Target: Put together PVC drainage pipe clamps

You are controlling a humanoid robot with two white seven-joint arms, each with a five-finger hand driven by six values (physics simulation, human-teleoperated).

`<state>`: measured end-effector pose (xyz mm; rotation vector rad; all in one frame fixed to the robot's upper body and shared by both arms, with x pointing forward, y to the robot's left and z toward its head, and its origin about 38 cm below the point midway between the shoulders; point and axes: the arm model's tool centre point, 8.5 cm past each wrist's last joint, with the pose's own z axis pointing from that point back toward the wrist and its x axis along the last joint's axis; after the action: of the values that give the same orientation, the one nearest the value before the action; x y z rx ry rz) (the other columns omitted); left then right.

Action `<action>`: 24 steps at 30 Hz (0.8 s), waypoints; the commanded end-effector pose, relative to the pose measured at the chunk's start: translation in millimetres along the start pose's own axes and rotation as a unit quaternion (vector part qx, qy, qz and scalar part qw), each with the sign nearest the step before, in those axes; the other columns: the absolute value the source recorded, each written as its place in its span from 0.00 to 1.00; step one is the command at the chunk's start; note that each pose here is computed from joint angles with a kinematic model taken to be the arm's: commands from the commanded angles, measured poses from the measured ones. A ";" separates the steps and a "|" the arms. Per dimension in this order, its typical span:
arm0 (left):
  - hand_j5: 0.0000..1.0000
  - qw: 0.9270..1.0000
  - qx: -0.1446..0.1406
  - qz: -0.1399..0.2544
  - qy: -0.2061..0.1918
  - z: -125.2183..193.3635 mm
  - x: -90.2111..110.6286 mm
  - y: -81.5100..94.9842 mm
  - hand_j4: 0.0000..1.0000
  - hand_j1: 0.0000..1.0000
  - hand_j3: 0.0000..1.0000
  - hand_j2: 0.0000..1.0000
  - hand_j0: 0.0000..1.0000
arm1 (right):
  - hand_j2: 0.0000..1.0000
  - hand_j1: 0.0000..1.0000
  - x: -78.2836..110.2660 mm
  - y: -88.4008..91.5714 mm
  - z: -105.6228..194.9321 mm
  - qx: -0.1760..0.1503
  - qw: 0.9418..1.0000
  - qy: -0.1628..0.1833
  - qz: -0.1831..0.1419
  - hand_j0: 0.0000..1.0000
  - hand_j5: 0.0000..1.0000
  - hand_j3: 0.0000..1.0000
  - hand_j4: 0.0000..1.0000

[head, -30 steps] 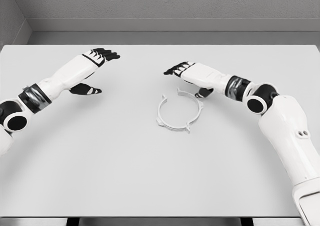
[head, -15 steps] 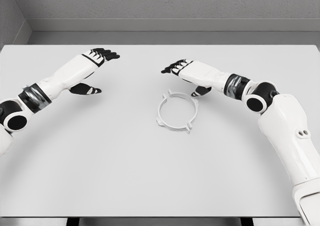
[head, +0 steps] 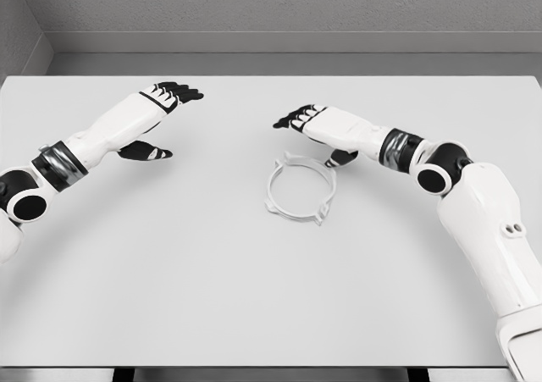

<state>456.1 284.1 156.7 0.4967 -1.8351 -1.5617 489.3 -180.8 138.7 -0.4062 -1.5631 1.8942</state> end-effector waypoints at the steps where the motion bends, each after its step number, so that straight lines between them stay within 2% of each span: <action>1: 1.00 1.000 0.003 0.002 0.000 0.0 0.2 1.0 1.00 1.00 1.00 1.00 1.00 | 1.00 1.00 0.8 -4.2 1.0 -0.006 1.000 -0.001 0.001 1.00 1.00 1.00 1.00; 4: 1.00 1.000 0.000 0.004 -0.003 -0.9 1.6 -1.5 1.00 1.00 1.00 1.00 1.00 | 1.00 1.00 -2.9 -7.8 4.4 -0.012 1.000 0.003 0.000 1.00 1.00 1.00 1.00; 7: 1.00 1.000 -0.002 0.004 -0.005 -1.7 3.3 -2.9 1.00 1.00 1.00 1.00 1.00 | 1.00 1.00 -8.1 -24.0 17.1 -0.026 1.000 0.010 0.013 1.00 1.00 1.00 1.00; 8: 1.00 1.000 -0.005 0.004 -0.011 -3.2 6.5 -4.7 1.00 1.00 1.00 1.00 1.00 | 1.00 1.00 -12.3 -38.8 30.4 -0.045 0.999 0.017 0.025 1.00 1.00 1.00 1.00; 9: 1.00 1.000 -0.013 0.005 -0.022 -6.5 13.6 -10.8 1.00 1.00 1.00 1.00 1.00 | 1.00 1.00 -20.2 -43.8 50.2 -0.062 0.997 0.031 0.025 1.00 1.00 1.00 1.00; 10: 1.00 0.999 -0.020 0.005 -0.039 -10.9 24.3 -15.1 1.00 1.00 1.00 1.00 1.00 | 1.00 1.00 -22.1 -51.2 66.0 -0.079 0.996 0.033 0.026 1.00 1.00 1.00 1.00; 12: 1.00 0.997 -0.021 0.010 -0.071 -21.3 45.1 -20.4 1.00 1.00 1.00 1.00 1.00 | 1.00 1.00 -25.3 -59.9 108.1 -0.093 0.995 0.028 0.029 1.00 1.00 1.00 1.00; 14: 1.00 0.996 -0.013 0.011 -0.093 -28.5 60.1 -18.4 1.00 1.00 1.00 1.00 1.00 | 1.00 1.00 -29.5 -61.3 158.6 -0.102 0.994 0.034 0.021 1.00 1.00 1.00 1.00; 15: 1.00 0.995 -0.021 0.013 -0.100 -30.3 64.9 -23.8 1.00 1.00 1.00 1.00 1.00 | 1.00 1.00 -34.7 -60.5 182.3 -0.115 0.992 0.054 0.017 1.00 1.00 1.00 1.00; 17: 1.00 0.993 -0.018 0.021 -0.113 -37.4 74.9 -28.3 1.00 1.00 1.00 1.00 1.00 | 1.00 1.00 -42.2 -53.0 221.9 -0.138 0.986 0.095 0.006 1.00 1.00 1.00 1.00; 18: 1.00 0.992 -0.016 0.022 -0.123 -40.6 82.0 -28.4 1.00 1.00 1.00 1.00 1.00 | 1.00 1.00 -42.4 -53.8 242.7 -0.159 0.982 0.100 -0.010 1.00 1.00 1.00 1.00; 20: 1.00 0.991 -0.017 0.025 -0.127 -42.8 85.5 -31.5 1.00 1.00 1.00 1.00 1.00 | 1.00 1.00 -39.0 -42.2 264.0 -0.161 0.980 0.113 -0.022 1.00 1.00 1.00 1.00; 22: 1.00 0.990 -0.017 0.026 -0.137 -44.9 92.3 -32.2 1.00 1.00 1.00 1.00 1.00 | 1.00 1.00 -39.8 -32.7 269.0 -0.156 0.980 0.119 -0.034 1.00 1.00 1.00 1.00; 24: 1.00 0.990 -0.016 0.027 -0.140 -45.0 95.0 -32.0 1.00 1.00 1.00 1.00 1.00 | 1.00 1.00 -39.1 -31.9 268.8 -0.154 0.980 0.119 -0.033 1.00 1.00 1.00 1.00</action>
<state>418.3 186.7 149.0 0.2342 -1.9916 -1.6938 366.5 -400.7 215.6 -0.6516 -1.6597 1.5154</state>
